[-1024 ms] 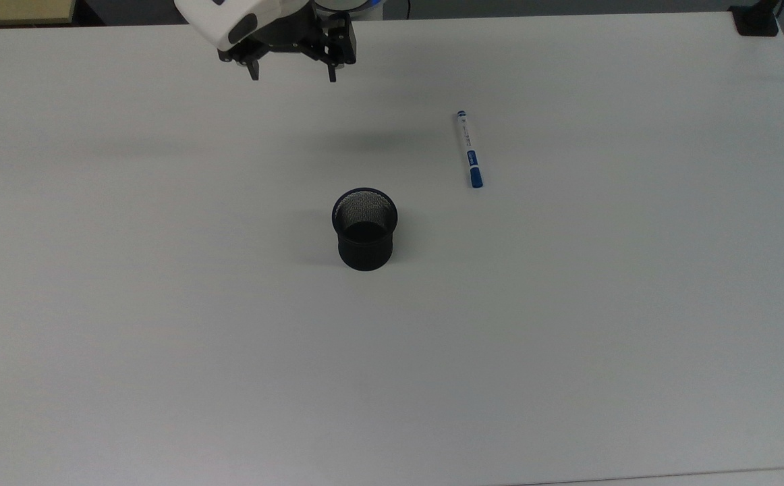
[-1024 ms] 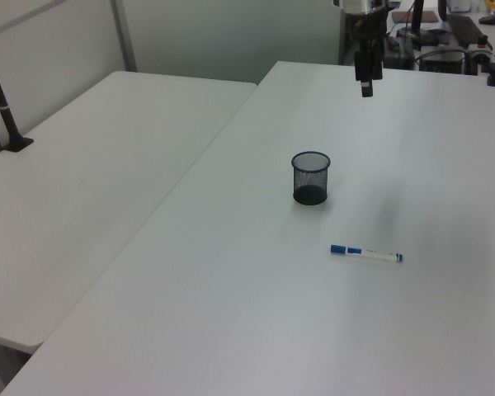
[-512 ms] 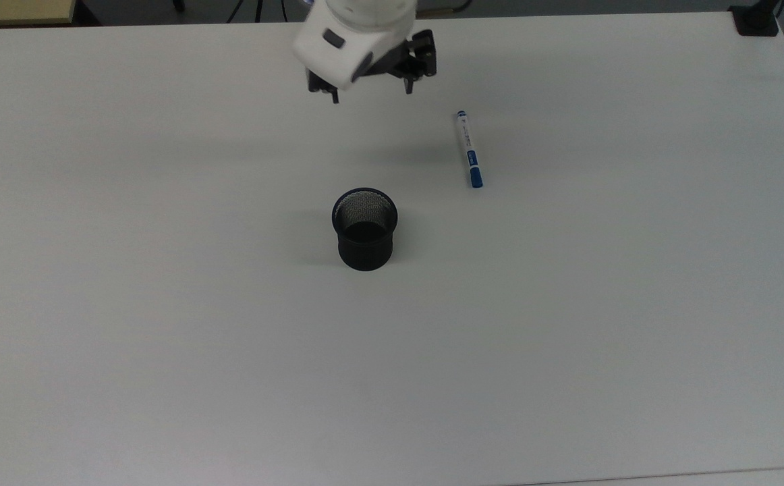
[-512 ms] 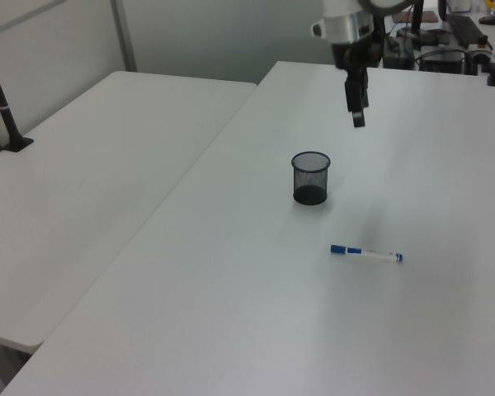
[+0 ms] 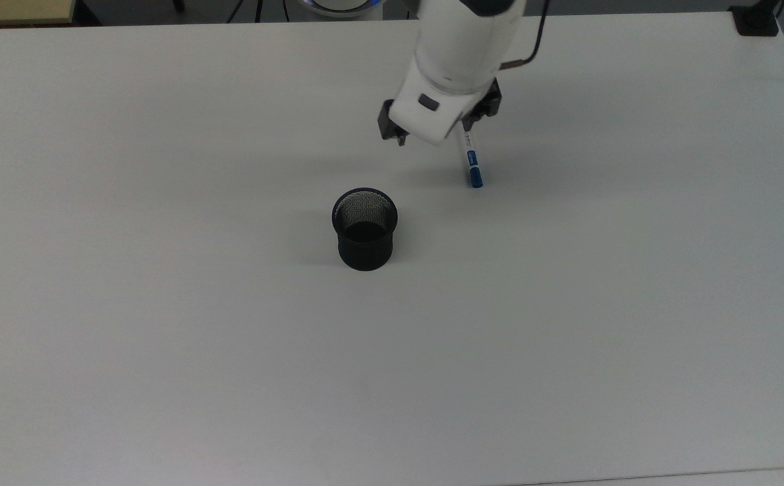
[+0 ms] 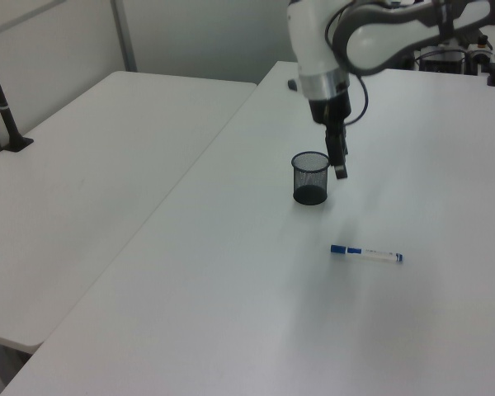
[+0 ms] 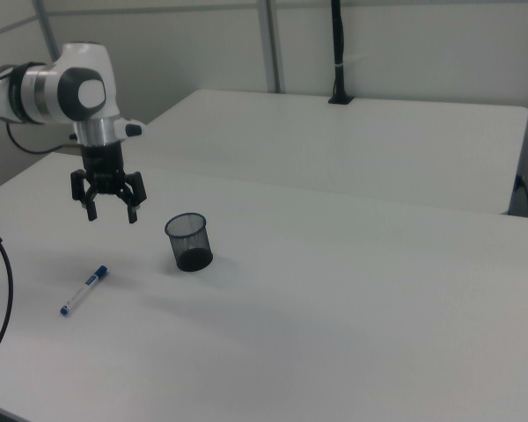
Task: Insert the marker
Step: 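Lower the gripper over the marker's blue-capped end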
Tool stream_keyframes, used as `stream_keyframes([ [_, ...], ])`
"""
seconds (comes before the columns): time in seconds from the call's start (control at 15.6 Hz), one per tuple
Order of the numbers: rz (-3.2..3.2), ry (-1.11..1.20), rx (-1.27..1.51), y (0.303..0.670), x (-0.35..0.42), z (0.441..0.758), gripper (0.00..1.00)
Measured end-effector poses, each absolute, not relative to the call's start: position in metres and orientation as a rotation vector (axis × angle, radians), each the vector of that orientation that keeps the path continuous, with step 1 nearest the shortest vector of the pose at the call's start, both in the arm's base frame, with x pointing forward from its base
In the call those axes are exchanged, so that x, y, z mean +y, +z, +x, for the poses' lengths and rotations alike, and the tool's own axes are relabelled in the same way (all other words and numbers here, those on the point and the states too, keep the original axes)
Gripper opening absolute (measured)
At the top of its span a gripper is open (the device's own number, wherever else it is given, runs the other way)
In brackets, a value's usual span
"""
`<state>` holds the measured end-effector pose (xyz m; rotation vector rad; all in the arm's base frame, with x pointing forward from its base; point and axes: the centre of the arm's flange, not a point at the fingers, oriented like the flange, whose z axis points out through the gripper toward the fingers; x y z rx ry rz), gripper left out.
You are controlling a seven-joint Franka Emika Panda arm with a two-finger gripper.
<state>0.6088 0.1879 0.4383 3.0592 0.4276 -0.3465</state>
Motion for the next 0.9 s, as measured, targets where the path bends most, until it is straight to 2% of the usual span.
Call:
stream_keyframes([
  [0.32, 3.023, -0.374, 0.485, 0.391, 0.229, 0.609, 0.98],
  [0.38, 3.014, -0.385, 0.503, 0.383, 0.238, 0.607, 0.93],
  [0.7, 2.972, -0.455, 0.511, 0.344, 0.267, 0.598, 0.88],
  [0.77, 2.97, -0.457, 0.502, 0.338, 0.267, 0.599, 0.81],
  [0.9, 2.974, -0.434, 0.504, 0.328, 0.27, 0.602, 0.78],
])
